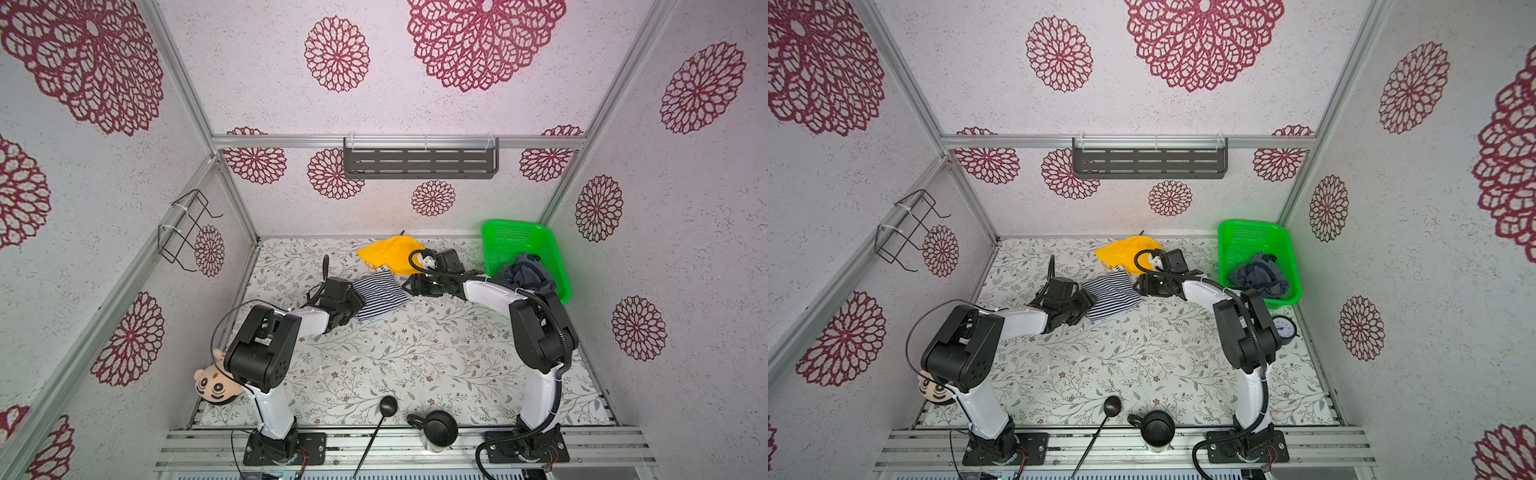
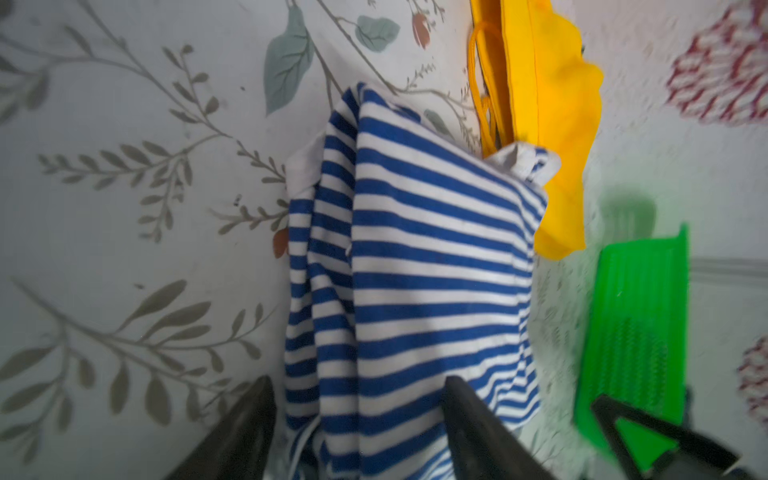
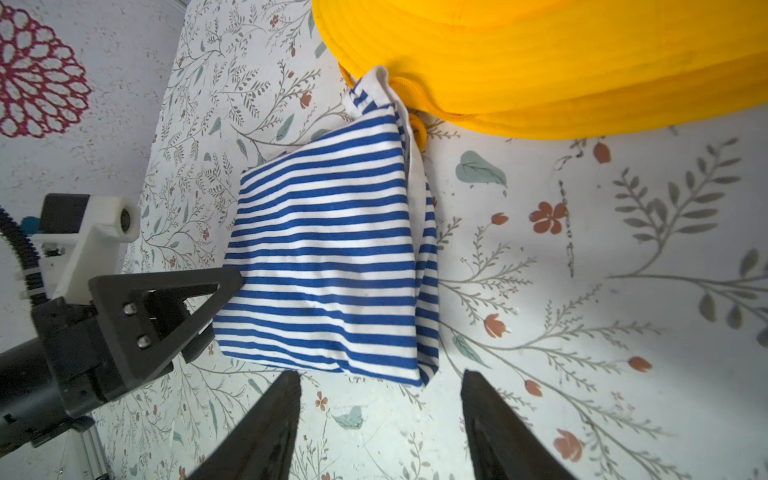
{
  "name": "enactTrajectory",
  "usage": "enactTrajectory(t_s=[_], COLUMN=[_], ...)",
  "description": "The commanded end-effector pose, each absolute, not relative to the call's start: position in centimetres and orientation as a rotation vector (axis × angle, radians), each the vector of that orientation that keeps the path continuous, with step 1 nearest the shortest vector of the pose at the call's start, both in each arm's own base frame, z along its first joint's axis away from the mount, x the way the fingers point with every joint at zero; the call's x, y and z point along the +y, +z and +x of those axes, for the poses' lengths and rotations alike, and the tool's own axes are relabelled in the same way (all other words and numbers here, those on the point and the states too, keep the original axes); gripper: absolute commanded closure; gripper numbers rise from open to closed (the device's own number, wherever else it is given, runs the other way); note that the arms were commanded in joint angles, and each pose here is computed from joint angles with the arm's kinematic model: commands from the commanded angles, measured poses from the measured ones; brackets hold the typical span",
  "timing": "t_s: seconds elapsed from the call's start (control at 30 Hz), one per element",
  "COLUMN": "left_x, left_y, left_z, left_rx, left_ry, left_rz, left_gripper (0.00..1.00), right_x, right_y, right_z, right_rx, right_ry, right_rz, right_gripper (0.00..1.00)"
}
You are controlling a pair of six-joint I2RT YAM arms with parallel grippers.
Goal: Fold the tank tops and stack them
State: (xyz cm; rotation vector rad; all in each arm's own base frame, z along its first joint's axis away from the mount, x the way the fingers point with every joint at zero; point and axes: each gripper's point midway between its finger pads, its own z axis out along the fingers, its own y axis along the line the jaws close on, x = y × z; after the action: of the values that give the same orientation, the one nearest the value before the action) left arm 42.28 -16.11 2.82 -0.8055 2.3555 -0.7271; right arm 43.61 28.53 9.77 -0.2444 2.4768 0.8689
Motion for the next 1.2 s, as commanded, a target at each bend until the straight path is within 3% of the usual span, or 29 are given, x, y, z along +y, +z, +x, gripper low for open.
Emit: enactTrajectory(t_s=[0.0, 0.17, 0.27, 0.53, 0.73, 0.93, 1.17], left_x=[-15.6, -14.5, -13.1, -7.6, -0.6, 5.4, 9.4], left_y=[1.9, 3.3, 4.5, 7.8, 8.8, 8.7, 5.3], left_z=[42.4, 43.5, 44.6, 46.0, 46.4, 47.5, 49.1], left_rx=[2.351, 2.341, 2.349, 2.458, 2.515, 2.612, 2.713], left_ry=[-0.680, -0.617, -0.593, -0.470, -0.323, -0.175, -0.190], left_rz=[-0.863, -0.826, -0.791, -0.637, -0.619, -0.540, -0.480], left_gripper=[0.57, 0.90, 1.00, 1.00, 1.00, 1.00, 1.00], right_x=[28.3, 27.8, 27.1, 24.7, 23.7, 23.0, 21.4], right_y=[12.6, 13.5, 14.1, 15.1, 15.8, 16.6, 17.2], right_z=[43.6, 43.1, 42.8, 41.7, 40.9, 40.0, 38.9], right_rx=[2.407, 2.392, 2.386, 2.388, 2.380, 2.362, 2.351], right_ry=[0.861, 0.843, 0.821, 0.712, 0.687, 0.676, 0.625], right_rz=[-0.271, -0.276, -0.280, -0.300, -0.305, -0.312, -0.322], right_gripper=[0.35, 0.35, 0.35, 0.36, 0.36, 0.36, 0.36])
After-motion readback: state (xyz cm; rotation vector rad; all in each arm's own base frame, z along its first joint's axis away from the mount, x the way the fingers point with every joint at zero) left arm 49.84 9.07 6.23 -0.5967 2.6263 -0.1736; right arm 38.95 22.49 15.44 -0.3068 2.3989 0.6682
